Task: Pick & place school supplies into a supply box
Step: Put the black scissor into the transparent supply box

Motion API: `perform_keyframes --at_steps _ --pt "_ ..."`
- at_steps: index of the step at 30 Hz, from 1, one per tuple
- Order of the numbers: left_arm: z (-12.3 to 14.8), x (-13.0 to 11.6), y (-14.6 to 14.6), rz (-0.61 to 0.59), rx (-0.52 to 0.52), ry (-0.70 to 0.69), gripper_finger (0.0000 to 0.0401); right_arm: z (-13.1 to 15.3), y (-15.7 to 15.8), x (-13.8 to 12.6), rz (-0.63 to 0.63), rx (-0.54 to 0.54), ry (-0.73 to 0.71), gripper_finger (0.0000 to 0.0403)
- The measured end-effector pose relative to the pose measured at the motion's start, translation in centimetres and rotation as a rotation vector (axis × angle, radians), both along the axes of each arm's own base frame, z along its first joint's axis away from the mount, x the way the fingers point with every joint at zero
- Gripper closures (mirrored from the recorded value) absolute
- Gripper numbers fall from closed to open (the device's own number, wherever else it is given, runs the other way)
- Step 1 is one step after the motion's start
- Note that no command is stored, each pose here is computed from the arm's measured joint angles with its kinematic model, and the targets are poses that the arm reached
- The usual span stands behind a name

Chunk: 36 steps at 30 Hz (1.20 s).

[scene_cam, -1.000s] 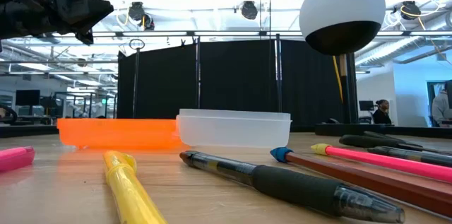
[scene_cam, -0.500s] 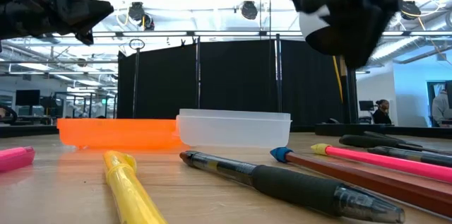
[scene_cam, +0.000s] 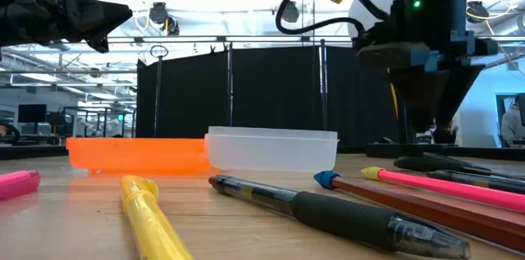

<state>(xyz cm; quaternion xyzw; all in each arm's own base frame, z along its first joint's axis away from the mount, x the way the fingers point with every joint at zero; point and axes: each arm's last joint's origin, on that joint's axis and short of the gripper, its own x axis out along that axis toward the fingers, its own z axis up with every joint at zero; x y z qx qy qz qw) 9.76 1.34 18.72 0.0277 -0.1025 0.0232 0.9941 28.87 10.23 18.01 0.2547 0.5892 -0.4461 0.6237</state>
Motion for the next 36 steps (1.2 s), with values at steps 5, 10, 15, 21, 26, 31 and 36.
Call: perform_keyframes --at_steps 5,10,15,21,26,31,36 --pt "0.0 0.0 0.0 0.0 0.0 -0.001 0.0343 -0.5 0.0 0.1 -0.002 0.01 -0.026 0.0218" --pt "0.0 0.0 0.0 0.0 0.0 -0.001 0.0343 -0.9 0.0 0.1 -0.01 0.018 -0.049 0.0226" --pt "0.0 0.0 0.0 0.008 0.037 0.001 0.0343 -1.6 0.2 0.5 -0.022 0.044 -0.11 0.0227" --pt "0.0 0.0 0.0 0.011 0.048 0.001 0.0343 -1.9 0.2 0.3 -0.031 0.065 -0.099 0.0233" --pt "0.0 0.0 0.0 0.011 0.048 0.001 0.0343 -1.9 -0.1 0.1 -0.037 0.056 -0.075 0.0242" --pt "0.0 0.0 0.0 0.011 0.045 0.001 0.0343 -1.9 0.0 0.2 -0.037 0.06 -0.083 0.0248" --pt "0.0 0.0 0.0 0.01 0.04 0.006 0.0343 -2.3 -0.1 0.0 -0.038 0.062 -0.077 0.0255"
